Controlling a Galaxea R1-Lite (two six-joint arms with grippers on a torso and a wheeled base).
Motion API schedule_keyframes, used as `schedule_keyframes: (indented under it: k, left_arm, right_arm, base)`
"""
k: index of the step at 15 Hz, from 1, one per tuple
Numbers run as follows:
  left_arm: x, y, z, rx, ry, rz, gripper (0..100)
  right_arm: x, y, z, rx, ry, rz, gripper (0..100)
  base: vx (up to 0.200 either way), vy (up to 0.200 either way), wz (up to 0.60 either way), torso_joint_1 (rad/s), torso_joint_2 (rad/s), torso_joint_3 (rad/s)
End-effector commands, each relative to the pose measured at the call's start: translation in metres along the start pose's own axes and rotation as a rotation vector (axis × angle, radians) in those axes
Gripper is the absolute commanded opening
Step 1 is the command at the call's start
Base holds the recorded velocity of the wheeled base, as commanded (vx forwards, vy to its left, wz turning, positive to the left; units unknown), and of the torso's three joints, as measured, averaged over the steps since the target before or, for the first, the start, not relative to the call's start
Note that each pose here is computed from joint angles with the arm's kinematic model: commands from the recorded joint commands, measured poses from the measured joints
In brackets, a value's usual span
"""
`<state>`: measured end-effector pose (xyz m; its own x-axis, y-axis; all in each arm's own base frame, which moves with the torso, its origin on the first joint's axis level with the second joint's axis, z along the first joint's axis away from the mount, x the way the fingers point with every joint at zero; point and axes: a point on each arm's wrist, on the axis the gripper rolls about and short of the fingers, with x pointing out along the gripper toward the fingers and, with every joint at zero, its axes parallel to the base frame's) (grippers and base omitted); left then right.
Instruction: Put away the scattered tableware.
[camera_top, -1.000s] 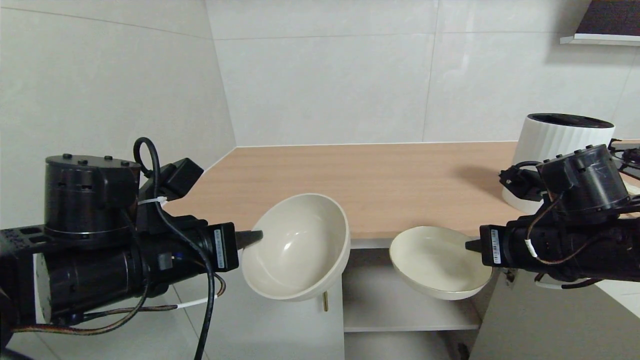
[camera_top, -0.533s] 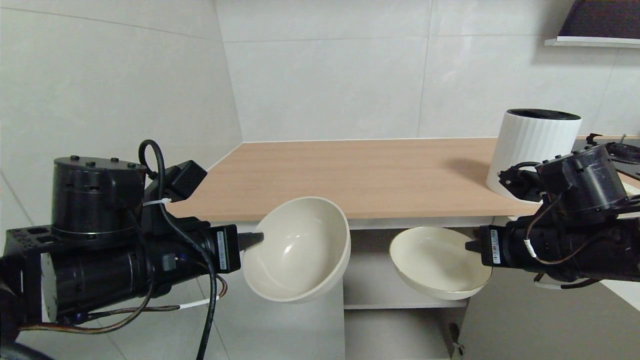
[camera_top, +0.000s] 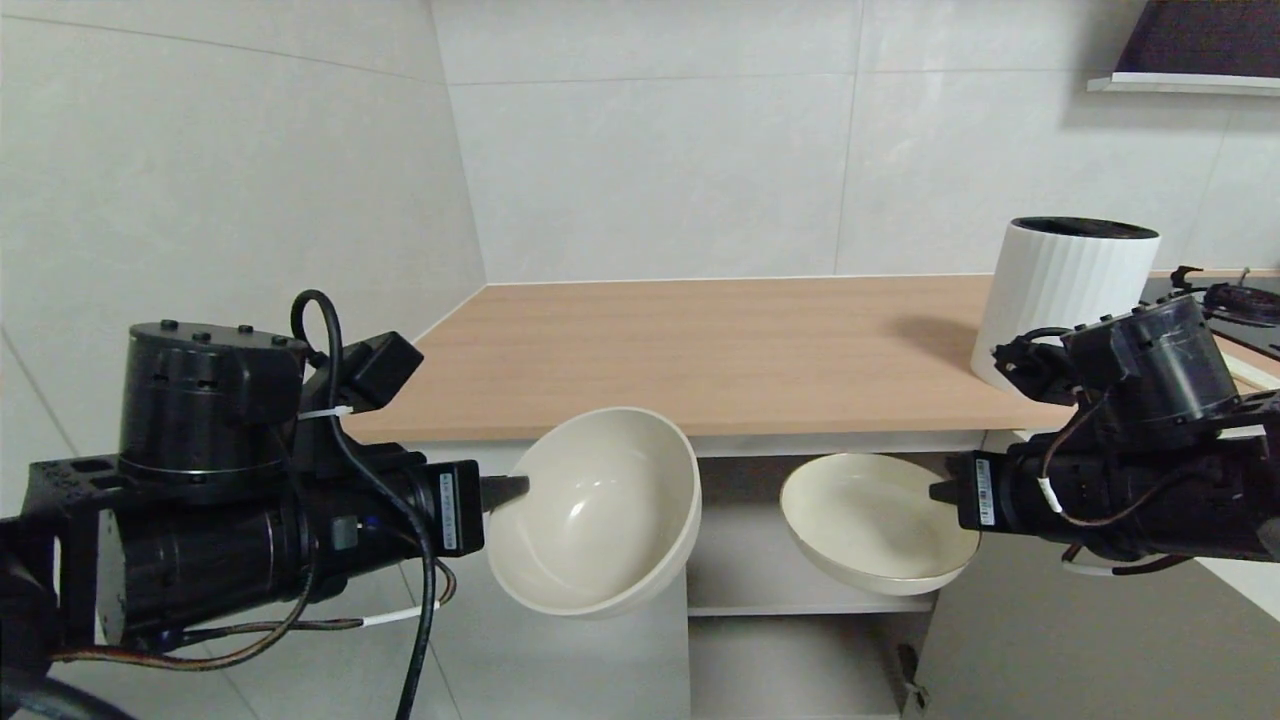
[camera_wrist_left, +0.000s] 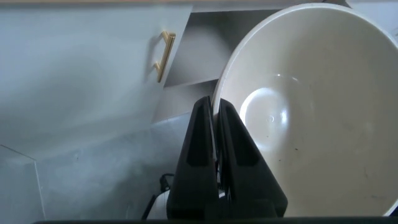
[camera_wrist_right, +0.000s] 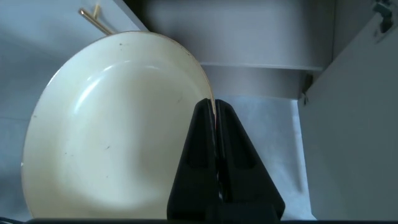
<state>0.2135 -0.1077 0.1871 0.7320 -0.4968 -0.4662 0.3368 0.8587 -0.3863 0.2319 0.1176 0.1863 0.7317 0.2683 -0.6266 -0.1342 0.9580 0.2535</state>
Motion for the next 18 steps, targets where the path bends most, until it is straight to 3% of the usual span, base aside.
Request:
schedule_keyframes:
  k: [1,8,18]
  left_arm:
    - [0.0012,0.0003,-0.0003,-0.001,0.004,0.002,0]
    - [0.0050,0.0015,-0.0021,-0.003,0.020,0.007,0]
    - [0.0079,0.0027,-0.0041,-0.006,0.039,0.014,0]
  right_arm:
    - [0.0049,-0.0003,-0.0015,-0.002,0.015,-0.007,0]
    - [0.0101,-0.0003,-0.0037,-0.007,0.031,-0.016,0]
    - [0.0096,-0.0004,-0.0035,-0.008,0.029,-0.018,0]
  base:
    - [0.000,0.000,0.00,0.000,0.00,0.000]
    - [0.000,0.000,0.00,-0.022,0.05,0.032]
    - [0.000,0.000,0.00,-0.155,0.44,0.278]
